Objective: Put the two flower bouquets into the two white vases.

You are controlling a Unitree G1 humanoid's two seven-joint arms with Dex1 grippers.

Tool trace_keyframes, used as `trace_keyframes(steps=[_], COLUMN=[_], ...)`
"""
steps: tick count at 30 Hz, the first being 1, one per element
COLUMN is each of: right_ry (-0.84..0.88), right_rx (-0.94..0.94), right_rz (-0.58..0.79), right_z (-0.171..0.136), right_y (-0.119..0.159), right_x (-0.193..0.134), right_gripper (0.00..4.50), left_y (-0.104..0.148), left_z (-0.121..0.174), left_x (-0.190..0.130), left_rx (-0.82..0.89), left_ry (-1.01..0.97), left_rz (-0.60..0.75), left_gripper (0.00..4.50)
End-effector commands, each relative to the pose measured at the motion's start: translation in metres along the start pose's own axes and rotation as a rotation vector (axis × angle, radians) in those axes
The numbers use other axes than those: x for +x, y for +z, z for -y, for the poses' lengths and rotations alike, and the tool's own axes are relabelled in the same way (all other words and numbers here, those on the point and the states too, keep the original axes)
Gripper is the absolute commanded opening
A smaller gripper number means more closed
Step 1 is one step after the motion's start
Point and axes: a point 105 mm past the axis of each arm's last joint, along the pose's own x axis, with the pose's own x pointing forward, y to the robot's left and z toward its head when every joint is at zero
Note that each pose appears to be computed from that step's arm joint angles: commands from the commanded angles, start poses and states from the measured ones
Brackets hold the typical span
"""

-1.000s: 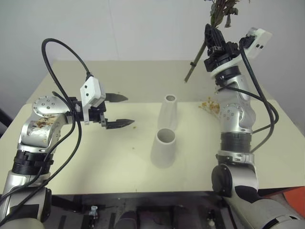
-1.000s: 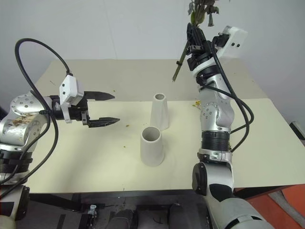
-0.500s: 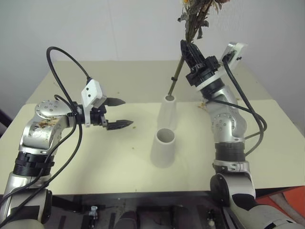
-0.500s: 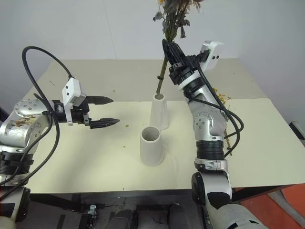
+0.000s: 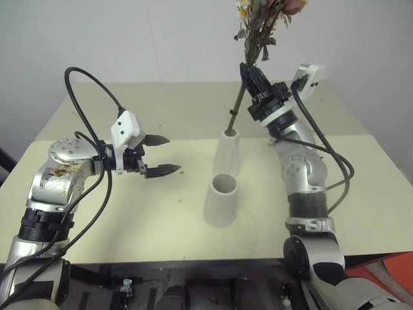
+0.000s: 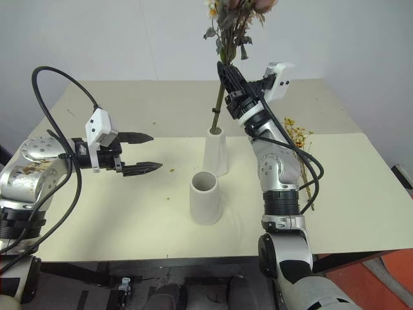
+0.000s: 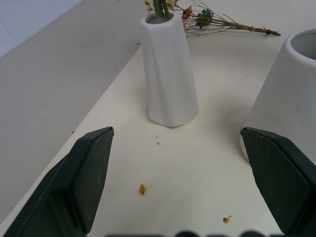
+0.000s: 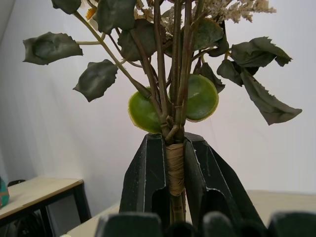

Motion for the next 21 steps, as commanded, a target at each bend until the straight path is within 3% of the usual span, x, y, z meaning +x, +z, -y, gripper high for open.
trace_keyframes(steps=[1,21], right_ry=[0.018,-0.005], right_rx=[-0.036,-0.031], right_rz=[0.043,0.034], right_z=[-0.002,0.0047], right_y=[0.0106,0.0082], right_x=[0.0025,0.0077], right_gripper=[0.23,0.23], left_y=[0.0096,0.0099], left_z=[-0.0012,-0.0014], left_x=[-0.0056,-0.0041], left_rx=[0.034,0.029], left_ry=[0.019,0.018], left_rz=[0.014,0.024], left_gripper=[4.5,4.5])
